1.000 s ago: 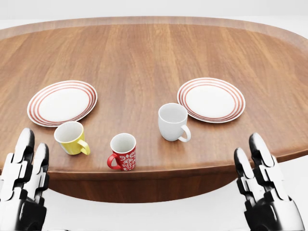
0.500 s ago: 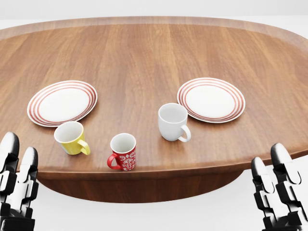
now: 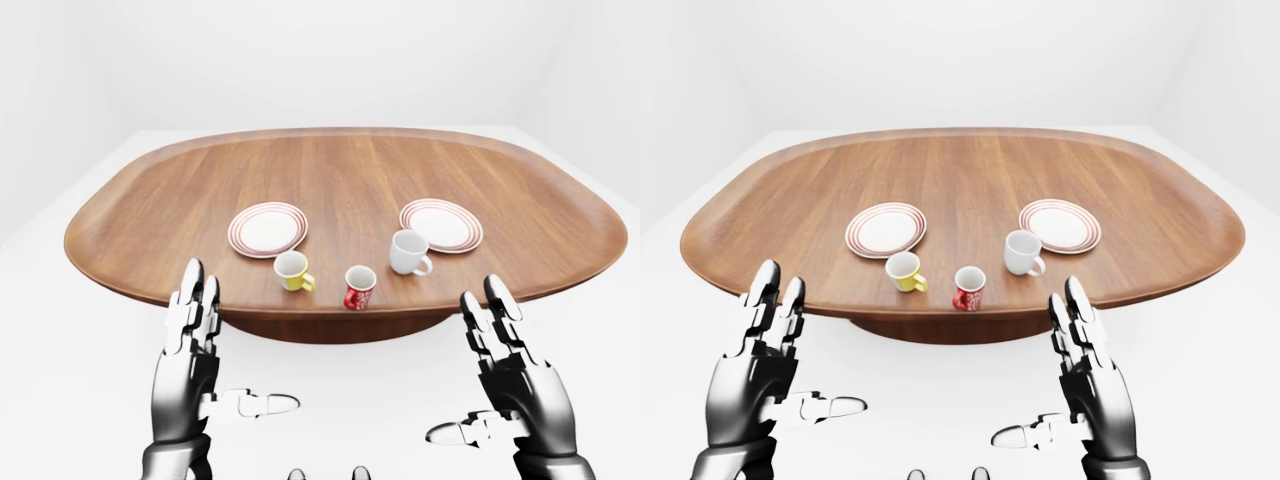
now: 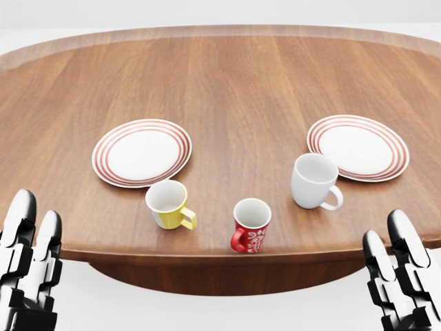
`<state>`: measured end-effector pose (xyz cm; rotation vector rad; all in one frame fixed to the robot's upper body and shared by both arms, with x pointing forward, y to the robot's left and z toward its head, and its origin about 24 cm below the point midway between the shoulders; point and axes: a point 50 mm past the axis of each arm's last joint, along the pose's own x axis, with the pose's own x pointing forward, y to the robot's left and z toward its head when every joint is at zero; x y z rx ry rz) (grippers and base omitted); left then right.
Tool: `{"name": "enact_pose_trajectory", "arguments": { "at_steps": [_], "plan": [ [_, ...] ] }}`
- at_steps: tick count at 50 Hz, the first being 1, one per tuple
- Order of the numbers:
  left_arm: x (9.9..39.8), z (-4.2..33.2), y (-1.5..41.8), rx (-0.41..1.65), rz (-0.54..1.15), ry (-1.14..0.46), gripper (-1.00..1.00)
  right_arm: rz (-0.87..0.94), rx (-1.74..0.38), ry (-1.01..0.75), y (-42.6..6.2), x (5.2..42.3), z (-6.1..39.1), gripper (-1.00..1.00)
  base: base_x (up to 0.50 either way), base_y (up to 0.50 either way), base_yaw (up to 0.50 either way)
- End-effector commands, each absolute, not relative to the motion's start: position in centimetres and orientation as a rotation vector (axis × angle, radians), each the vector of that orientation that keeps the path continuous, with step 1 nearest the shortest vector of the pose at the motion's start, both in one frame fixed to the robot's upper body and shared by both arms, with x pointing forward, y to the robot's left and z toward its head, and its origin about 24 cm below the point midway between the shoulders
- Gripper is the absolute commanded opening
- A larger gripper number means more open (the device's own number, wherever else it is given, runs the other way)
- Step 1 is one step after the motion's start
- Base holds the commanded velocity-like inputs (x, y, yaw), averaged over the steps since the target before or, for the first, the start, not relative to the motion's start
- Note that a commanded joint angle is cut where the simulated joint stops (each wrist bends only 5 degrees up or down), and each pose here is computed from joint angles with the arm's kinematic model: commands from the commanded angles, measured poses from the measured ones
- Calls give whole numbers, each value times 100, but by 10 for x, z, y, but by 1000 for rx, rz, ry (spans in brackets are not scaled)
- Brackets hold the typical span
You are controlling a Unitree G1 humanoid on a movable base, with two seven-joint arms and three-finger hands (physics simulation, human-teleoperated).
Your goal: Put the red mug on the left plate.
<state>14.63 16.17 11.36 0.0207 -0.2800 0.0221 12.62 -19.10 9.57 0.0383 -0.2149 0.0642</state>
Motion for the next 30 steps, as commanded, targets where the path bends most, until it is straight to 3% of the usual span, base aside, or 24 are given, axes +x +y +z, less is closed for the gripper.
{"name": "enact_pose_trajectory", "arguments": {
  "at_steps": [1, 30],
  "plan": [
    [147, 112, 160, 23, 19, -274, 100, 68, 31, -218, -191, 125, 97, 100, 11, 50, 0],
    [147, 117, 163, 25, 13, -301, 100, 89, 26, -180, -186, 124, 91, 100, 11, 50, 0]
  ]
}}
